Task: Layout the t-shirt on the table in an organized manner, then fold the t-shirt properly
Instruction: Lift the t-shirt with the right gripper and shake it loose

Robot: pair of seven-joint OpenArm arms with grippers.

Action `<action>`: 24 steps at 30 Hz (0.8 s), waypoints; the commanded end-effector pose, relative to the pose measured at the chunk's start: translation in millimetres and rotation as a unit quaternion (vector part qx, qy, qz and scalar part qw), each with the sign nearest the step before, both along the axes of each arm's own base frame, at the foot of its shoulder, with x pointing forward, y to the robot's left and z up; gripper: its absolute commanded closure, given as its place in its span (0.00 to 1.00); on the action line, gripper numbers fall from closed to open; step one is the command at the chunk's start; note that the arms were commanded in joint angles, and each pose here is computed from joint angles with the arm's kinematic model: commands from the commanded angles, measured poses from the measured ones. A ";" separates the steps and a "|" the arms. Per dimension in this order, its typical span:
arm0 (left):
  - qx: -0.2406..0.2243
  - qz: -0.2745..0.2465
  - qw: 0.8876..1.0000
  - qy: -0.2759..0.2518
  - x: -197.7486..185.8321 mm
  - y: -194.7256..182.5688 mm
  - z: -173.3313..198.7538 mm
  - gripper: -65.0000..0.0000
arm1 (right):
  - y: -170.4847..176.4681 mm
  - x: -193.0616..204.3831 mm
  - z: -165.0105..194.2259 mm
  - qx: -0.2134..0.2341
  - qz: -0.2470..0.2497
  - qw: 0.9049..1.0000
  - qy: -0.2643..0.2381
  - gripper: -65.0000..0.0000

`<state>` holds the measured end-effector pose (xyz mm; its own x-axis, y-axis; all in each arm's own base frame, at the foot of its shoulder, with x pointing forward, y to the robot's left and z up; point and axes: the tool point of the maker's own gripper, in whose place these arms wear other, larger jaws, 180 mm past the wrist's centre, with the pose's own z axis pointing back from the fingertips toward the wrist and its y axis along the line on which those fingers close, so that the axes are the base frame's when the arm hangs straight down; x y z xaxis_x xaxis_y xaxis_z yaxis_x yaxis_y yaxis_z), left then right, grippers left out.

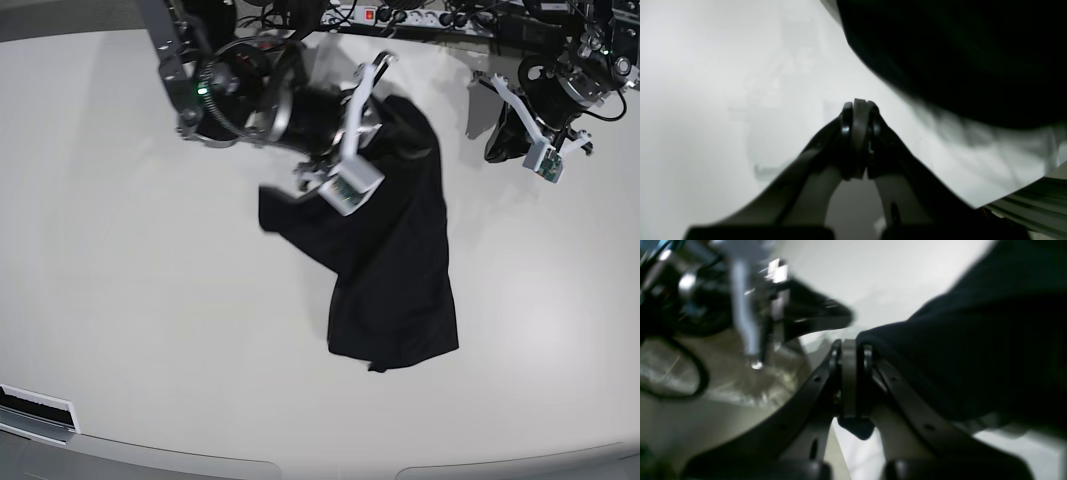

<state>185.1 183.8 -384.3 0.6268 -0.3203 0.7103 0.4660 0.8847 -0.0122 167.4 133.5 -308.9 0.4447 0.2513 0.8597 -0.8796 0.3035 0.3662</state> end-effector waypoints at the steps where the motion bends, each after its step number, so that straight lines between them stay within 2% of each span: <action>1: -0.004 -0.003 1.000 -0.017 5.5 -0.5 8.8 1.00 | 10.7 3.6 17.8 0.021 0.005 0.999 -0.031 0.81; 3: -0.003 -0.003 1.000 -0.015 4.9 -0.2 8.2 1.00 | 17.8 9.8 18.1 -0.002 0.006 0.997 -0.073 0.60; 5: -0.001 -0.003 1.000 -0.011 3.7 0.6 6.8 1.00 | 15.4 26.7 15.5 -0.036 -0.017 0.994 -0.104 0.47; 8: 0.004 -0.003 1.000 -0.002 1.4 1.8 4.2 1.00 | 2.1 60.4 14.4 -0.084 -0.066 0.985 -0.135 0.45; 11: 0.003 -0.003 1.000 -0.001 0.7 1.5 3.8 1.00 | -30.5 101.8 9.7 -0.145 -0.155 0.965 -0.155 0.45; 13: 0.004 -0.003 1.000 -0.001 0.7 1.7 3.8 1.00 | -57.6 123.1 5.7 -0.167 -0.217 0.951 -0.143 0.45; 15: 0.004 -0.004 1.000 0.000 0.4 1.7 3.5 1.00 | -77.4 134.9 -2.7 -0.181 -0.244 0.945 -0.119 0.45; 18: -0.007 -0.001 1.000 0.001 0.6 -0.6 4.7 1.00 | -95.4 150.6 -18.5 -0.171 -0.262 0.947 -0.070 0.45; 22: -0.025 -0.021 0.999 0.003 -2.7 -9.6 6.6 0.98 | -106.4 162.0 -47.8 -0.148 -0.247 0.958 0.008 0.45; 24: -0.043 -0.031 0.999 0.009 -5.7 -16.2 8.1 0.78 | -102.5 156.8 -61.8 -0.139 -0.210 0.966 0.052 0.45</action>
